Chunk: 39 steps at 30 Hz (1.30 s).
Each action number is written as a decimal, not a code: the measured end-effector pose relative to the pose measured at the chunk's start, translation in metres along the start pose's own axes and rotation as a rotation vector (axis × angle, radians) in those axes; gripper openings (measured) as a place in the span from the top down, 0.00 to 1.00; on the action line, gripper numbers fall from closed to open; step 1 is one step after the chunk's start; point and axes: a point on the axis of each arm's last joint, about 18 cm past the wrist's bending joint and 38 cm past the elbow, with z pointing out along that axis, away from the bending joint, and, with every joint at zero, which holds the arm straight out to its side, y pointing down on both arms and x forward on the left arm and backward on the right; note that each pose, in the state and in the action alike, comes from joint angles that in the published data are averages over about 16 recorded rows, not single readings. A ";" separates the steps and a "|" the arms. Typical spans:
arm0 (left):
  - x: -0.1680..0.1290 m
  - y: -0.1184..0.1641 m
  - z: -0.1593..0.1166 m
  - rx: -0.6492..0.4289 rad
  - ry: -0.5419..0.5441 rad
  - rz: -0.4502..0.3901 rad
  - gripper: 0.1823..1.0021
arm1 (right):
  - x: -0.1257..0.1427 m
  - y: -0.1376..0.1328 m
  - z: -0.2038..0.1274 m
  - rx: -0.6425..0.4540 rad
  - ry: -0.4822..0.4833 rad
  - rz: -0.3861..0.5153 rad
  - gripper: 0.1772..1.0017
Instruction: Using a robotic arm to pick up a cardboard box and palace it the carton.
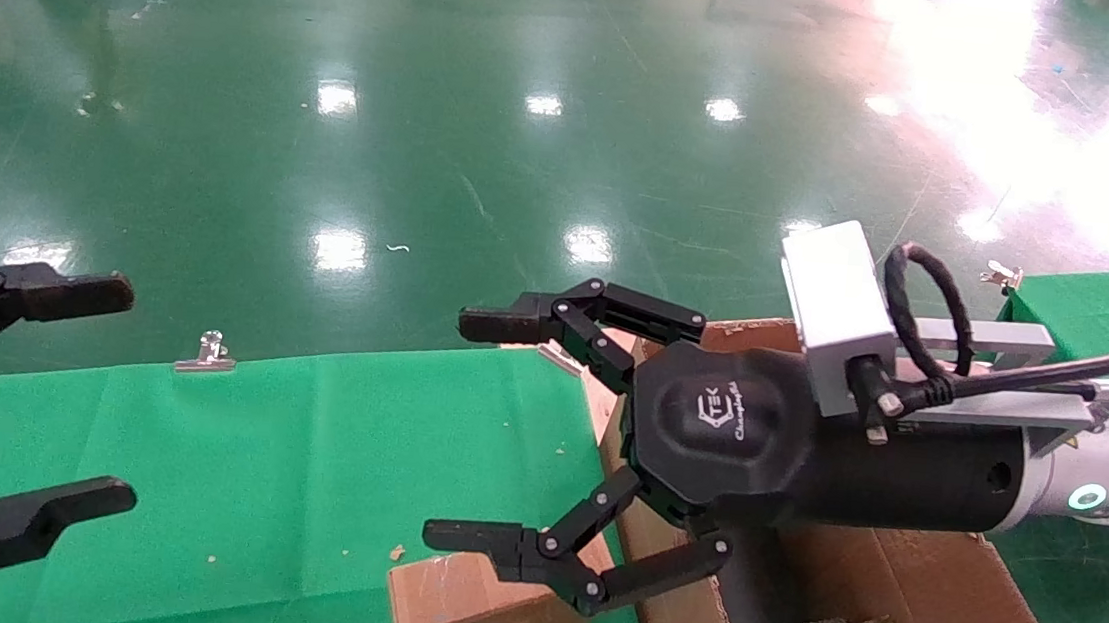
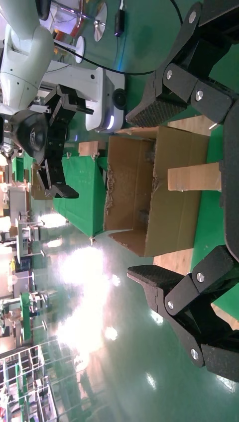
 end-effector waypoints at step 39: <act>0.000 0.000 0.000 0.000 0.000 0.000 0.20 | 0.005 0.044 0.018 -0.311 -0.101 -0.024 0.00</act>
